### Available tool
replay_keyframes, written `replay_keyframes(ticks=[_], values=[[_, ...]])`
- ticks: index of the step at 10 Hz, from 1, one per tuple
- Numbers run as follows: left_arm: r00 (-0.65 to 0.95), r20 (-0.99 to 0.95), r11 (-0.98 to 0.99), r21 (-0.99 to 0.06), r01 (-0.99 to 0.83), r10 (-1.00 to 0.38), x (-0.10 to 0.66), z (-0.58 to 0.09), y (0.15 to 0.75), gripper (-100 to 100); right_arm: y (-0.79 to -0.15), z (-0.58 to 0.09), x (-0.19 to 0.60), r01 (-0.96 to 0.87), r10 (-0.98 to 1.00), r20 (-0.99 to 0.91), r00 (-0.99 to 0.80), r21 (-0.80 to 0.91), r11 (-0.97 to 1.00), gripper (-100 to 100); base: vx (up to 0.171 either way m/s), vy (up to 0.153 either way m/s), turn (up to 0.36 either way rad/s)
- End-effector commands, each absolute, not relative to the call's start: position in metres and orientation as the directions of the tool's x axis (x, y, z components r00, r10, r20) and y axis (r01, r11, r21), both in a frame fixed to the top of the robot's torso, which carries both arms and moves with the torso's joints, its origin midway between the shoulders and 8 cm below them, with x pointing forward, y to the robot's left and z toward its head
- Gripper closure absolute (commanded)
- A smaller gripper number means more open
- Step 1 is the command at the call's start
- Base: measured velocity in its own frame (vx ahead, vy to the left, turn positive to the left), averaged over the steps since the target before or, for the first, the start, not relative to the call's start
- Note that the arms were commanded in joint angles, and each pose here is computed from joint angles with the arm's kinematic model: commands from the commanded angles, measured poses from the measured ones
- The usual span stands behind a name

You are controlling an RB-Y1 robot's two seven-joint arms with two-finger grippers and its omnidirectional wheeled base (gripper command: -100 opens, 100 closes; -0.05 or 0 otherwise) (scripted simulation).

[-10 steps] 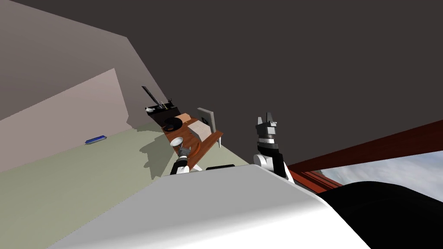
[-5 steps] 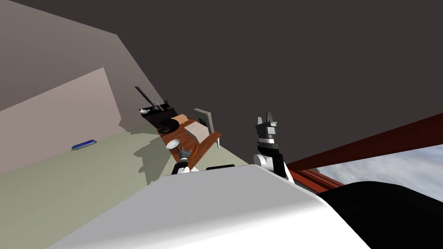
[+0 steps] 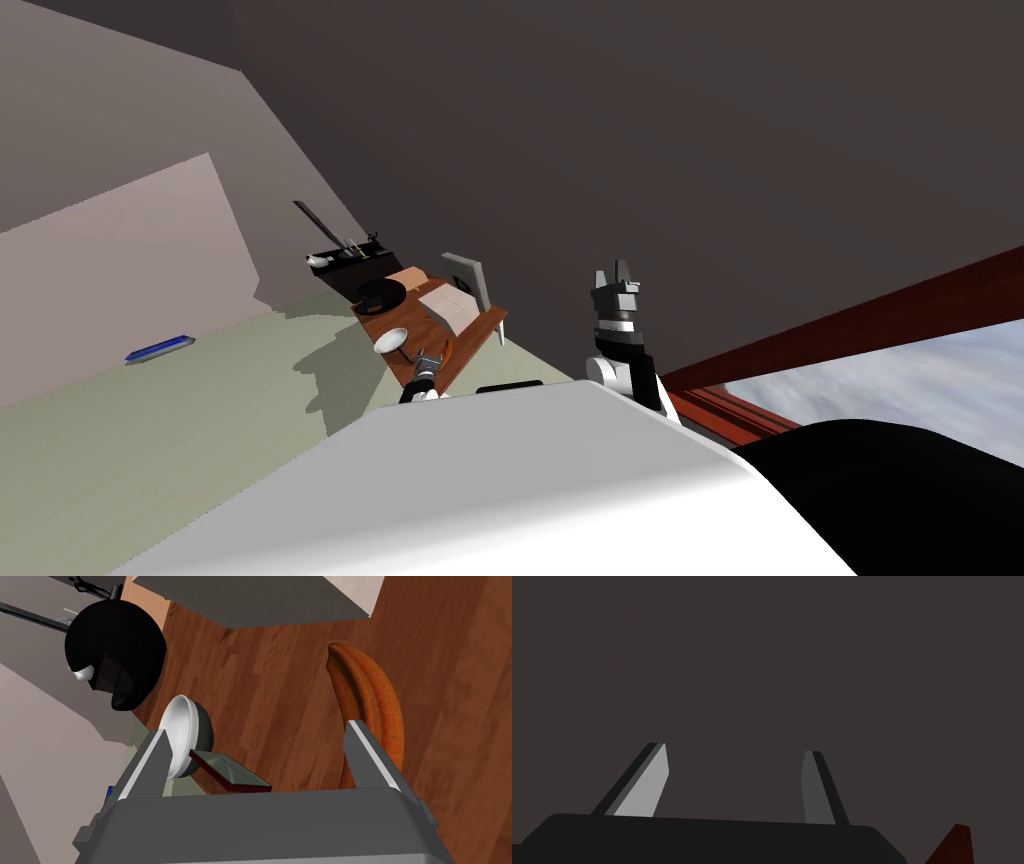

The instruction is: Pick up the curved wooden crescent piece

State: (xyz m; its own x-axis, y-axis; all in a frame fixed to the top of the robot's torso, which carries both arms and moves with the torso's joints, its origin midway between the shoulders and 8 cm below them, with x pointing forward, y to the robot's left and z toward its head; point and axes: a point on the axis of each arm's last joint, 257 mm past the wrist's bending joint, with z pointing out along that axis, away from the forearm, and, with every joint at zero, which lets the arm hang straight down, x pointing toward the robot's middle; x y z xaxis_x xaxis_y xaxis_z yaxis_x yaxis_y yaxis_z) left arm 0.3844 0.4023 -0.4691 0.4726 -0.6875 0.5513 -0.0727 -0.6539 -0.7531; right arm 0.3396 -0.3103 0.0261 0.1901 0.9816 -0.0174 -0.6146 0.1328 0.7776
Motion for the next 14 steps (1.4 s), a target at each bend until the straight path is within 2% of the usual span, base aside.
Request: replay_keyframes(ticks=[1,14], values=[[0.499,0.55,-0.669,-0.738,-0.086,-0.67,0.377,-0.483,0.407,-100,-0.31,0.026,0.34,-0.615,0.982,-0.017,0.19,0.778,0.133,0,0.03,-0.007,-0.045],[0.697,0.526,-0.797,-0.594,-0.108,-0.487,0.316,-0.569,0.429,-100,-0.31,0.026,0.34,-0.614,0.982,-0.017,0.19,0.778,0.133,0,0.031,0.0,-0.067]])
